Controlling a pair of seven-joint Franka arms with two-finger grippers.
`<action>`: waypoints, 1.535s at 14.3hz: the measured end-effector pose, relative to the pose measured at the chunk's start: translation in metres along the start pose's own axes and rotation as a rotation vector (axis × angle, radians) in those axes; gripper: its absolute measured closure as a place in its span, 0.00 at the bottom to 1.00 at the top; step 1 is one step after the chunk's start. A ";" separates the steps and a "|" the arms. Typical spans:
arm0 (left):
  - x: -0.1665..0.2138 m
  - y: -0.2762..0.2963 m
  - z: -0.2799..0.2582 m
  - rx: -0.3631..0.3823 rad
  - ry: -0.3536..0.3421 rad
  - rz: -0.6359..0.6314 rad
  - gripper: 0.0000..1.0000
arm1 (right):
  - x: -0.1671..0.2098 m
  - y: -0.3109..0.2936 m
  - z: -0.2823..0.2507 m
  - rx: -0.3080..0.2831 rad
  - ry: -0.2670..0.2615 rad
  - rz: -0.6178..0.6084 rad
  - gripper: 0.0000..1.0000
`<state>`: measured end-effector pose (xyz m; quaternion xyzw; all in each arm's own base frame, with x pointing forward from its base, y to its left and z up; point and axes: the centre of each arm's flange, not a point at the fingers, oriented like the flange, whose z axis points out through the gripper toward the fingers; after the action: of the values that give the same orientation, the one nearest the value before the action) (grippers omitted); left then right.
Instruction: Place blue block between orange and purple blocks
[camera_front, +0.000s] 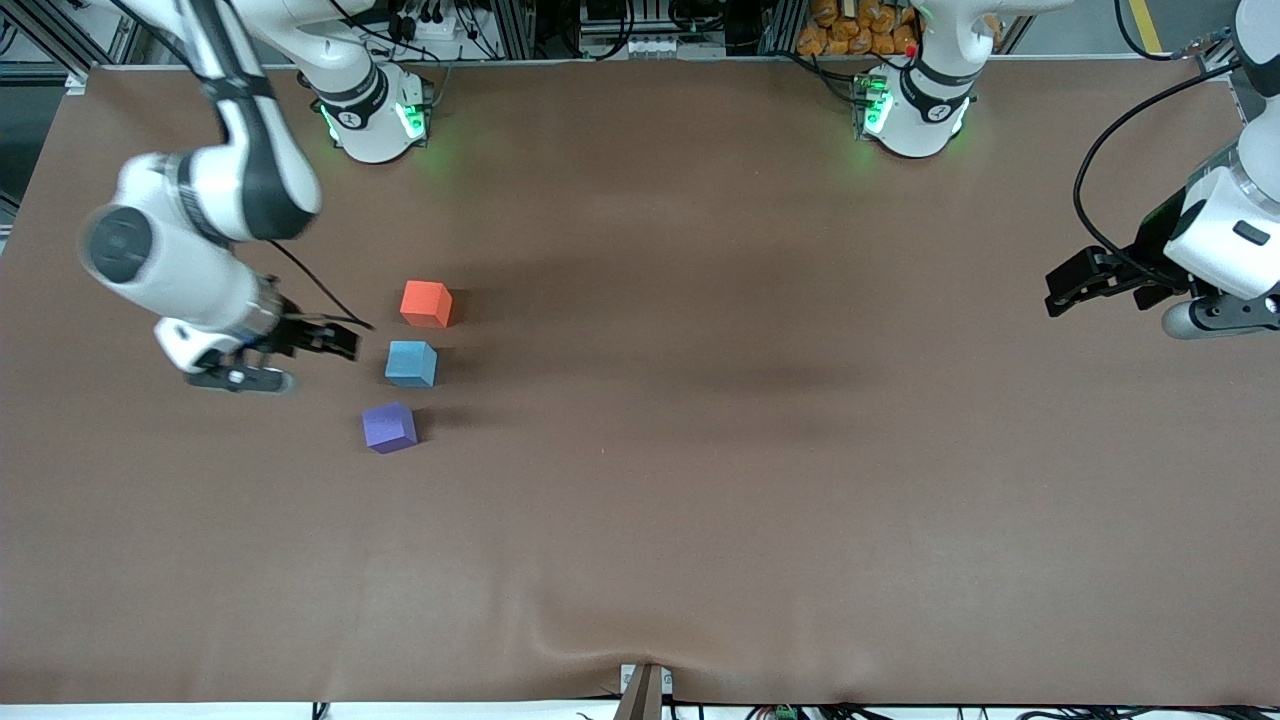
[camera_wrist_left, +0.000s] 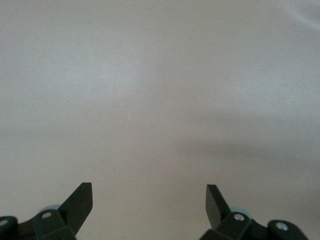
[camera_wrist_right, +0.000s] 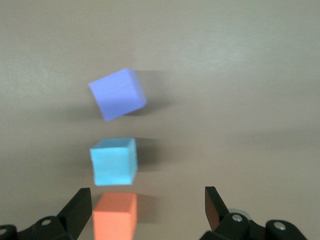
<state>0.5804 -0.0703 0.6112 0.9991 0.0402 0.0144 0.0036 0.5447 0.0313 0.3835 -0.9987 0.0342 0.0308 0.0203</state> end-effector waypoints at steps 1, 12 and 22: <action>0.000 0.000 0.000 0.000 0.000 0.000 0.00 | -0.003 0.016 -0.014 0.005 0.009 0.001 0.00; -0.011 -0.002 -0.018 0.001 0.011 -0.001 0.00 | -0.042 0.082 -0.214 0.030 0.012 0.008 0.00; -0.056 -0.003 -0.051 -0.026 0.061 0.001 0.00 | -0.049 0.053 -0.264 0.017 0.044 -0.040 0.00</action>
<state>0.5225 -0.0716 0.6606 0.9981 0.0393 0.0452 0.0156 0.5085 -0.0290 0.6474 -0.9994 0.0150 0.0083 0.0287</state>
